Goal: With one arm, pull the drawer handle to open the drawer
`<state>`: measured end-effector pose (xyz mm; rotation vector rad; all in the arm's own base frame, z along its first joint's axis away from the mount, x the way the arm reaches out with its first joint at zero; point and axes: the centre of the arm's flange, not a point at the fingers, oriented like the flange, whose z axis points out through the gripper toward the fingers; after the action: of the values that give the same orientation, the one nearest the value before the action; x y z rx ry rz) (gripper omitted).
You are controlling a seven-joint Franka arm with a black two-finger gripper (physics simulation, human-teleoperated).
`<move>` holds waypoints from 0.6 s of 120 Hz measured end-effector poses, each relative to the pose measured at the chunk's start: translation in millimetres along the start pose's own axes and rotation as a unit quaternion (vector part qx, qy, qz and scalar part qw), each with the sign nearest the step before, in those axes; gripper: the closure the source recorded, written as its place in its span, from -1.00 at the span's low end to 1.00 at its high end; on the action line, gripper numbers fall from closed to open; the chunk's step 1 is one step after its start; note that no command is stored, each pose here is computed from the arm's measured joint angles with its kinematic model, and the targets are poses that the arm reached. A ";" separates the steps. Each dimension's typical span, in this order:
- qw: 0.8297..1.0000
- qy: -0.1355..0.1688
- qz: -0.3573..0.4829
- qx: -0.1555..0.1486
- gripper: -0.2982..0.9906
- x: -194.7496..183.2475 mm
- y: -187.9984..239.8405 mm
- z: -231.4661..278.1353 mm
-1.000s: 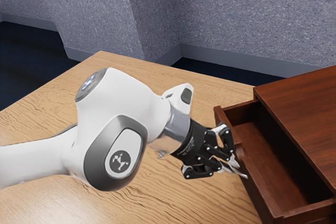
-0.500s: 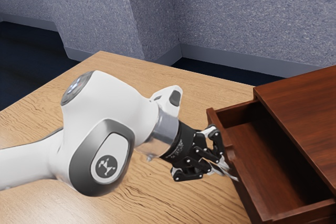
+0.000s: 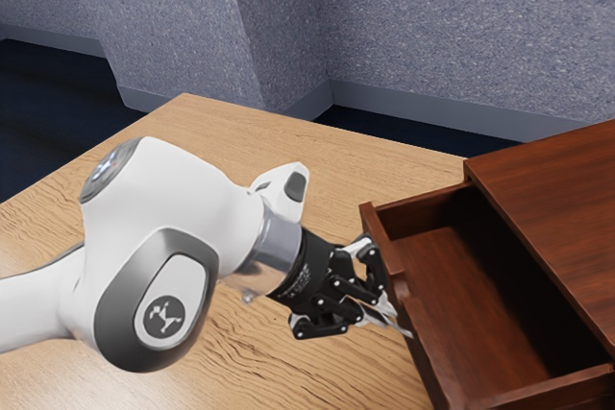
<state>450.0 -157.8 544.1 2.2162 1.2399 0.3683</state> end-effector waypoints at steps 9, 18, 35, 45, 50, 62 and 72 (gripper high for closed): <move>1.000 0.002 0.000 -0.002 0.58 -0.4 -1.3 -5.1; 1.000 0.007 -0.003 -0.012 0.56 3.7 -0.8 -22.1; 0.999 0.019 -0.020 -0.042 0.46 22.2 -1.2 -81.5; 0.999 0.022 -0.018 -0.025 0.20 38.9 -4.1 -107.7; 1.000 0.024 -0.013 -0.010 0.07 48.9 -1.8 -126.9; 0.999 0.019 0.015 0.048 -0.16 49.5 8.5 -168.7; 0.992 0.021 0.031 0.120 -0.28 49.0 -0.6 -176.4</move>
<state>389.1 -55.7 683.3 2.4675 1.2982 0.3050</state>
